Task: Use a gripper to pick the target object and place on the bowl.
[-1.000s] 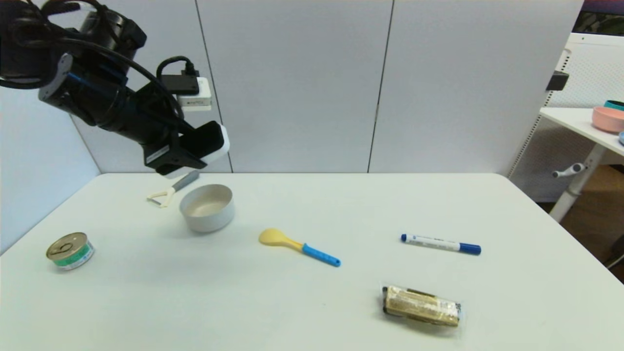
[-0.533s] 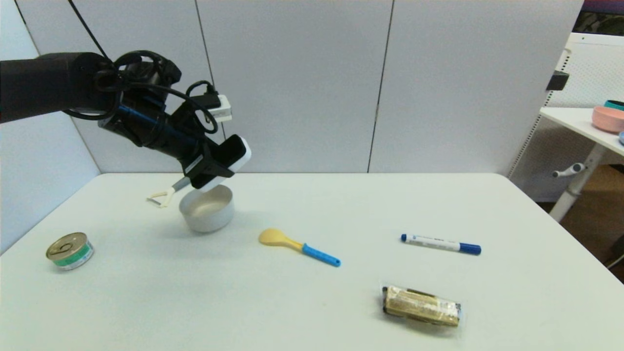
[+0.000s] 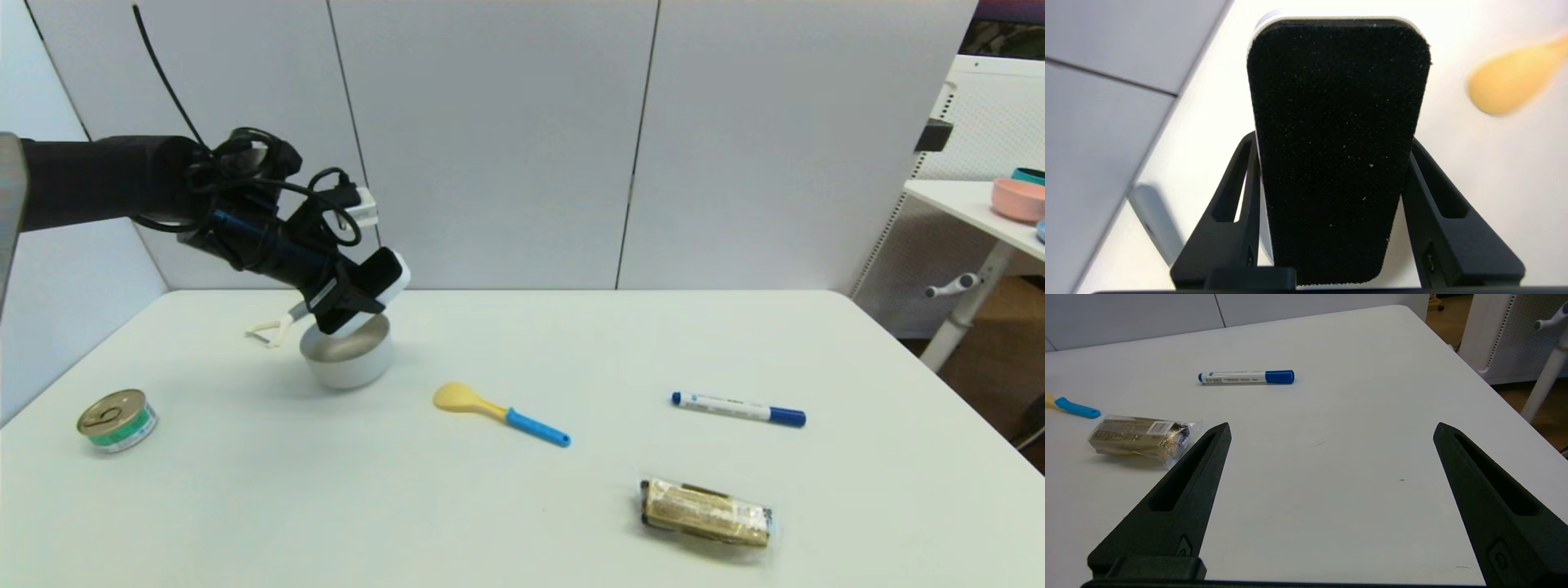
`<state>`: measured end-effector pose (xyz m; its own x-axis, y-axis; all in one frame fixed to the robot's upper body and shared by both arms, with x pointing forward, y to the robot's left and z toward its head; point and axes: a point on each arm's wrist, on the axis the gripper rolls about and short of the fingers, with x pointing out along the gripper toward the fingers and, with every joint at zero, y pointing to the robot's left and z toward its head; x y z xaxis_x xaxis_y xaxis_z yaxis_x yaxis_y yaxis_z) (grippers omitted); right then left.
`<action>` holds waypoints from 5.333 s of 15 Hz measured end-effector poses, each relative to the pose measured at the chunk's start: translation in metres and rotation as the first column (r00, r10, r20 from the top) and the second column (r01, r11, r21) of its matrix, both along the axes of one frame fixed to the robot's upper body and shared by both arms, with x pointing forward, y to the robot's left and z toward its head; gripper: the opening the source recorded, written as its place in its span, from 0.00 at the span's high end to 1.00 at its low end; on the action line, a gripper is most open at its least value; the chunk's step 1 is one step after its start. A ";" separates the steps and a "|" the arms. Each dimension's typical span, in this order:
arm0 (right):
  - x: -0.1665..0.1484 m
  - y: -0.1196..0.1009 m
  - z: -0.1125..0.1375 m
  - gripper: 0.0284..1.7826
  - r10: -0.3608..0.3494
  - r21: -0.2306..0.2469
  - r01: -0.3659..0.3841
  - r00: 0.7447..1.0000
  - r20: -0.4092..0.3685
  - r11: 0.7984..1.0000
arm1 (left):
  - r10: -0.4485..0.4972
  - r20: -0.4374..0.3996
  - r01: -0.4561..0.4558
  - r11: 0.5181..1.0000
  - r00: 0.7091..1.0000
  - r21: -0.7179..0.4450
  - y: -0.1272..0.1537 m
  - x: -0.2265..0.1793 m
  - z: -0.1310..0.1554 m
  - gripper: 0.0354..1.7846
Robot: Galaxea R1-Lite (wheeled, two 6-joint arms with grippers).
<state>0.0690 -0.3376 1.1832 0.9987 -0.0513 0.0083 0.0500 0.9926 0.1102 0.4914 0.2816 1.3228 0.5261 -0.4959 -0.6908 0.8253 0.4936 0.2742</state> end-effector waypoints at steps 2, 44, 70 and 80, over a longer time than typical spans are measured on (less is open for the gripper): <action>0.000 0.000 0.000 0.04 0.000 0.000 0.000 1.000 0.001 1.000 | 0.012 -0.015 -0.012 1.000 1.000 -0.016 0.002 0.003 -0.004 0.46; 0.000 0.000 0.000 0.04 -0.001 0.000 0.001 1.000 0.001 1.000 | 0.526 0.436 -0.401 0.847 0.730 -0.350 0.036 -0.223 0.195 0.06; 0.000 0.000 0.000 0.04 0.000 0.000 0.000 1.000 0.000 1.000 | 0.800 0.238 -0.529 0.555 0.550 -0.642 0.052 -0.424 -0.138 0.04; 0.000 0.000 0.000 0.04 0.000 0.000 0.000 1.000 0.000 1.000 | 0.801 0.240 -0.523 0.552 0.548 -0.649 0.052 -0.425 -0.140 0.04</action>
<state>0.0690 -0.3376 1.1832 0.9986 -0.0513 0.0085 0.0500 0.9926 0.1102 0.0663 0.3338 1.1827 0.9987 -0.0108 -0.0500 0.0146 0.9970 0.0758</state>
